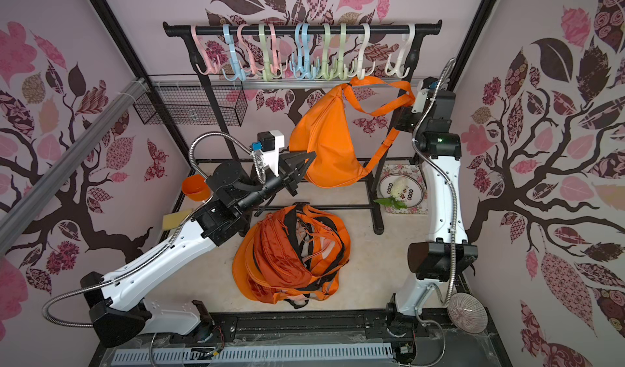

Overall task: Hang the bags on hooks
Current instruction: Hang the bag on the hook.

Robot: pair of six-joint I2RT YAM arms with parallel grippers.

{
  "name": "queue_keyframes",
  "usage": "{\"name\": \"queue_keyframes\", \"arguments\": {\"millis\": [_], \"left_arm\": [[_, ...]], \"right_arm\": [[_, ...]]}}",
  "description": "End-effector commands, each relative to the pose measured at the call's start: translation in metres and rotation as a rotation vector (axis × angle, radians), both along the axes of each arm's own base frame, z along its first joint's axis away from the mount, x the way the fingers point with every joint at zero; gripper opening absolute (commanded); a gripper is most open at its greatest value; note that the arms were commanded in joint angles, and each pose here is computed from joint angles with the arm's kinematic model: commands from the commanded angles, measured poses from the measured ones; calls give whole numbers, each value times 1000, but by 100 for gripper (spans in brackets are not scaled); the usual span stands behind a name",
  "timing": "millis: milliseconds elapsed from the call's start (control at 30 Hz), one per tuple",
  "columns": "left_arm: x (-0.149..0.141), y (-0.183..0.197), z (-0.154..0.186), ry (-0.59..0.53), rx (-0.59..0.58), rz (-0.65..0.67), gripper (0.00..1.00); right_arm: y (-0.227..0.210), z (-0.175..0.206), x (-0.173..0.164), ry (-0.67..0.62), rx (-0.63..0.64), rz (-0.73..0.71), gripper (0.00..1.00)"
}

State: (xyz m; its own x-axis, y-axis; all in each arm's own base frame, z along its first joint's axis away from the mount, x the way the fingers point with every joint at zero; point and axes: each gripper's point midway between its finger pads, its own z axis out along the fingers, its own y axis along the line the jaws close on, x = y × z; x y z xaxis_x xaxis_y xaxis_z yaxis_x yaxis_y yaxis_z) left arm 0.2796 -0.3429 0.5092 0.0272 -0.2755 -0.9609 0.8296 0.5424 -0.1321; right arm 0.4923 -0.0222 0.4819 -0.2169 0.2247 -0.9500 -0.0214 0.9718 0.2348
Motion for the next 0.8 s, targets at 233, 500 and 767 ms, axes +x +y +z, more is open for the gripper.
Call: {"name": "queue_keyframes", "arguments": {"millis": [233,500,767], "left_arm": [[-14,24,20,-54,-50,41,0],[-25,41,32,-95,-82,63,0],[-21,46,38,-98,-68,108,0]], "right_arm": [[20,105,-71,-299,-47,63,0],[14,140,-83,-390,-60,20,0],[9,152,-62,-401,-62,3,0]]}}
